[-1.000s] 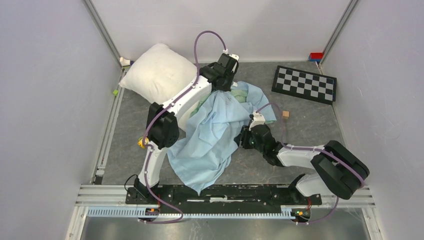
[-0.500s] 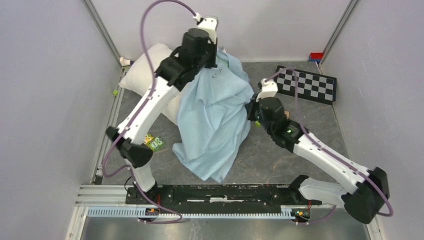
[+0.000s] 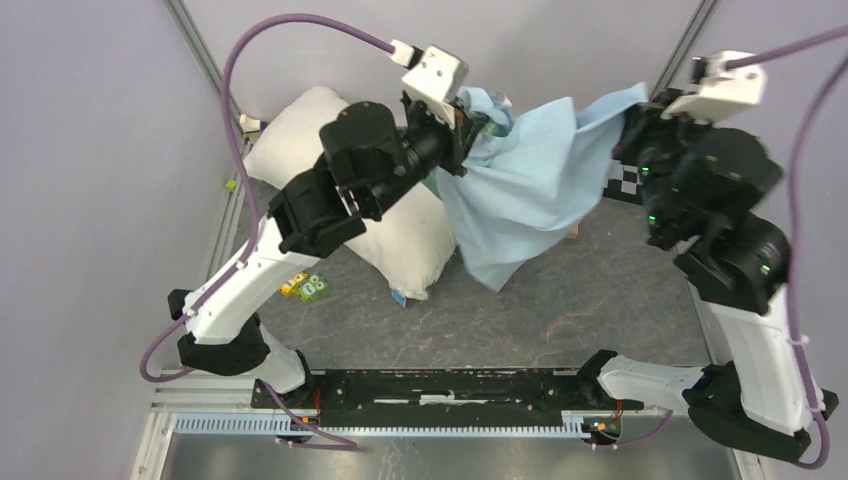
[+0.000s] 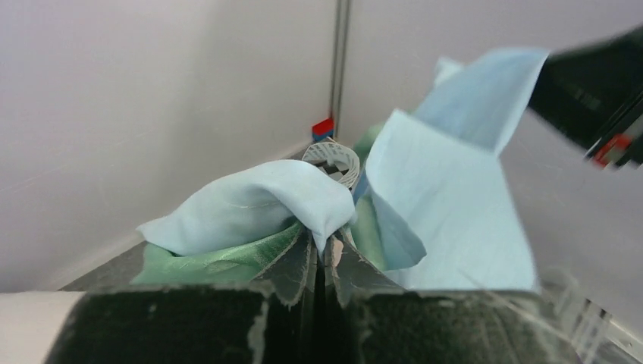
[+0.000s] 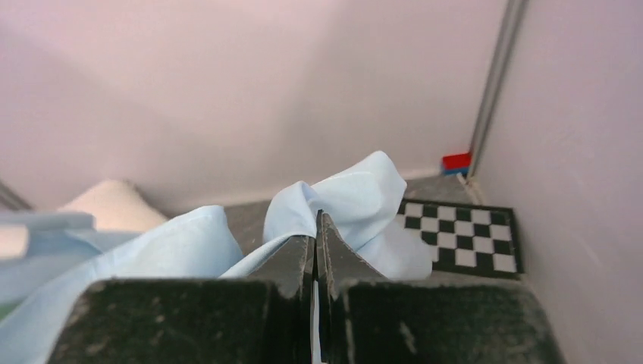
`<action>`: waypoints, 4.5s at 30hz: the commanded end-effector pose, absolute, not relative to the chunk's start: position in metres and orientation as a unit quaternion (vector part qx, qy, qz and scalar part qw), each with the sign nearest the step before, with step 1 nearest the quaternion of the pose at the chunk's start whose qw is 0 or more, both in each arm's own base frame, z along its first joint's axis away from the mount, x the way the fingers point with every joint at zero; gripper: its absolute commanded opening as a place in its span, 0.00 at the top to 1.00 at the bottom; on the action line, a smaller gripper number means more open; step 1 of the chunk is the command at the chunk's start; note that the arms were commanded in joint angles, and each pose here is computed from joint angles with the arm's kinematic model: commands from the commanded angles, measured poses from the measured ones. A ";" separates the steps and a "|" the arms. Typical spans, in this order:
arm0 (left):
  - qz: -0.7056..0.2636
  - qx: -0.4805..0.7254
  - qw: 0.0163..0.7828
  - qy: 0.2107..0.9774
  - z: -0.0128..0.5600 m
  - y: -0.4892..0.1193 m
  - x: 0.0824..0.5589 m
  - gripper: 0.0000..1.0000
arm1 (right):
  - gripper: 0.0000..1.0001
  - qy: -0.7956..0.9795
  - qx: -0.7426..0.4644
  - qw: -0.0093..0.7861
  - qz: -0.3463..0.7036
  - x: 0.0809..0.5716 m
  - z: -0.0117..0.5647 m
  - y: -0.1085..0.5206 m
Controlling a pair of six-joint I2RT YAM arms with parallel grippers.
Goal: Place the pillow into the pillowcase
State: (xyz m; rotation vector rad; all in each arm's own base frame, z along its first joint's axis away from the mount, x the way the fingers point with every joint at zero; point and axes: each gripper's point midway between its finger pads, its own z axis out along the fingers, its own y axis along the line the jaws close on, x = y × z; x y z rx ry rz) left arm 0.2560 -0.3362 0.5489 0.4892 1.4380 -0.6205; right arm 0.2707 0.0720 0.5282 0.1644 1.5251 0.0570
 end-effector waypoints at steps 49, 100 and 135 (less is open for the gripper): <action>-0.249 0.213 0.312 0.892 0.162 -0.409 0.262 0.18 | 0.08 0.884 0.097 0.438 -0.132 0.301 0.121 -0.012; -0.172 0.150 0.281 0.932 0.118 -0.351 0.233 0.22 | 0.22 0.857 -0.118 0.497 0.064 0.354 0.174 0.142; -0.210 0.078 0.284 0.932 0.107 -0.331 0.181 0.98 | 0.74 0.879 -0.274 0.378 0.095 0.264 0.022 0.179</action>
